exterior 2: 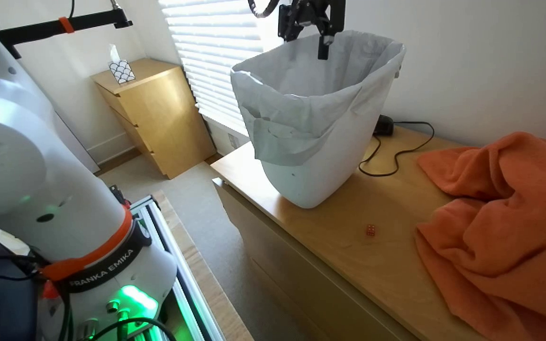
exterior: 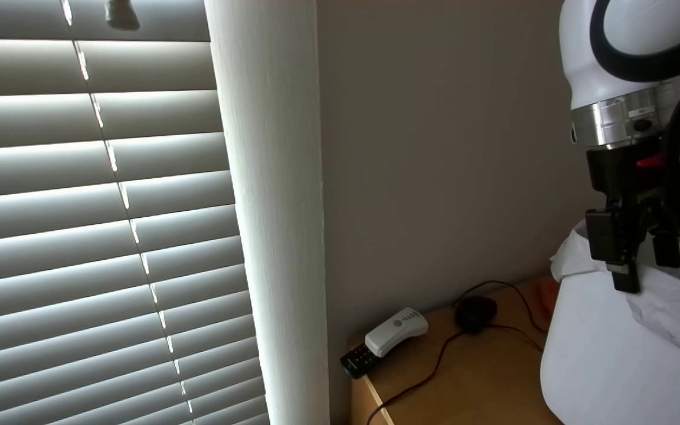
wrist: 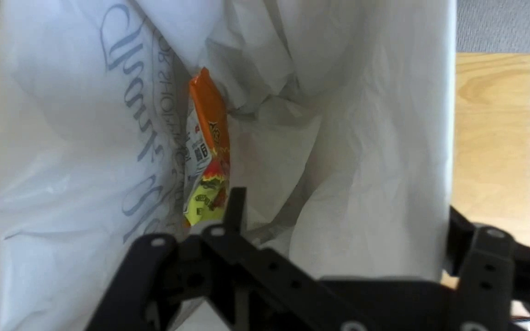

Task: Put the orange packet in the white bin then place the bin upright.

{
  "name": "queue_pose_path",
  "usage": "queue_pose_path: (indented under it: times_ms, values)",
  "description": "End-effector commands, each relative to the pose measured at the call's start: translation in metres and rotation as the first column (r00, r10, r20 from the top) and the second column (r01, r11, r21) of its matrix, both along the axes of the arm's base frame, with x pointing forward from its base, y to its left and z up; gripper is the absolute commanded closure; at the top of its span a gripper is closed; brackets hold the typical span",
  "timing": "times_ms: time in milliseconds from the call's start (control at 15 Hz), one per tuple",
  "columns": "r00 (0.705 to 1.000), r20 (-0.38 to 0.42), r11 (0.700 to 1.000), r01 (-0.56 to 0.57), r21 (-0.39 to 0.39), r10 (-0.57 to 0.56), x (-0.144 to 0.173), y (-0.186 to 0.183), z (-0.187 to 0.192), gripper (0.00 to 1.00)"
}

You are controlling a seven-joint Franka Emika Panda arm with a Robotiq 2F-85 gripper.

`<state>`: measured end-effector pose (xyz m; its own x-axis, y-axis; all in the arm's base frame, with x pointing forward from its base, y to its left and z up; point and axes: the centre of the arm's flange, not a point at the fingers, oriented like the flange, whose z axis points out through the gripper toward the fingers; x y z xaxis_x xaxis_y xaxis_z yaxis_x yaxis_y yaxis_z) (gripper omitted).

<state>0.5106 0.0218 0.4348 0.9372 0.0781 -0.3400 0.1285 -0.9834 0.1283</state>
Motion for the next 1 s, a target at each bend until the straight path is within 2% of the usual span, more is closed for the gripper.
queue_pose_path:
  times_ms: [0, 400, 667, 933]
  values:
    - [0.999, 0.038, 1.000, 0.009, 0.014, -0.010, -0.012, -0.005, 0.008, 0.00]
    - [0.993, 0.116, 0.999, 0.012, 0.039, -0.017, -0.018, -0.014, 0.031, 0.00]
    - [0.980, 0.198, 0.998, 0.017, 0.064, -0.029, -0.021, -0.019, 0.047, 0.00]
    - [0.968, 0.246, 0.997, 0.019, 0.081, -0.038, -0.021, -0.024, 0.055, 0.00]
